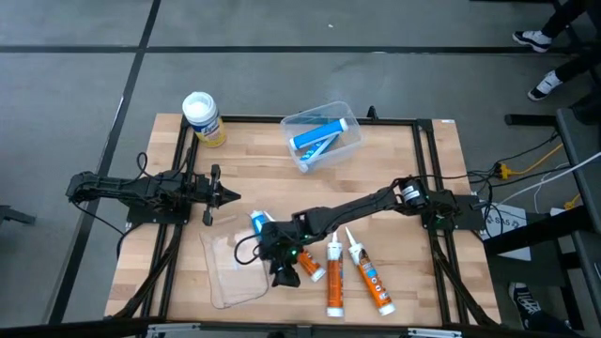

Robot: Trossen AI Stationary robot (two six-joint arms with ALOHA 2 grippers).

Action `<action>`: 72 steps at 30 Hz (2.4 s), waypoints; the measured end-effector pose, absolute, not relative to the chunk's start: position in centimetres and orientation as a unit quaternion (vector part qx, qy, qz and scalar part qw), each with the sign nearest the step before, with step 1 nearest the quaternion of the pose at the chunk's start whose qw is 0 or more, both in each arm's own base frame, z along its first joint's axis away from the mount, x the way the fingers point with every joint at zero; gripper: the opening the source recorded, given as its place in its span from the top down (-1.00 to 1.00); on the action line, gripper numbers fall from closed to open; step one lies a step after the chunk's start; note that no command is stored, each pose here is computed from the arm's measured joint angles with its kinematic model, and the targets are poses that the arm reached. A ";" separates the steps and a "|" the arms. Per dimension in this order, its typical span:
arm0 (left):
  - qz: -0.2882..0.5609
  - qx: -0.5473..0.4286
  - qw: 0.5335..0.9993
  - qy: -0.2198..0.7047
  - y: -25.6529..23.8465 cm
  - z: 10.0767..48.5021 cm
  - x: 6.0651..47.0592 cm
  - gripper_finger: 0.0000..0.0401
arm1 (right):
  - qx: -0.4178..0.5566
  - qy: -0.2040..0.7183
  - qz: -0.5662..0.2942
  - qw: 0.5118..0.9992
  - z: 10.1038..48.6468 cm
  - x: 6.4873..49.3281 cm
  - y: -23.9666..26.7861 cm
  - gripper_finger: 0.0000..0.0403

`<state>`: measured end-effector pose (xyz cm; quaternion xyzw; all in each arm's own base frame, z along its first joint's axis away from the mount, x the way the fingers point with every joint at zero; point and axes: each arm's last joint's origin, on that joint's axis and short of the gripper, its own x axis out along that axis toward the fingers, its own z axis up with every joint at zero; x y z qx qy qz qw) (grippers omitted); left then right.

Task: Pick & place silicon tubes, Sealant and Lysol wipes
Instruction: Put the blue sealant into the white bin

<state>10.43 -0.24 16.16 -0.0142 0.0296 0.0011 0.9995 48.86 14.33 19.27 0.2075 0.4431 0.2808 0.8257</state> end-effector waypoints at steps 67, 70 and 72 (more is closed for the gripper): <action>0.001 -0.014 0.999 0.030 -0.2 16.2 10.4 0.94 | -0.038 0.606 -0.108 0.787 20.7 44.9 2.6 -0.12; 0.001 -0.014 0.999 0.030 -0.2 16.2 10.4 0.96 | -0.043 0.616 -0.109 0.779 21.2 44.4 1.6 -0.12; 0.001 -0.014 0.999 0.030 -0.2 16.2 10.4 0.96 | -0.047 0.619 -0.108 0.777 21.7 44.1 1.1 -0.14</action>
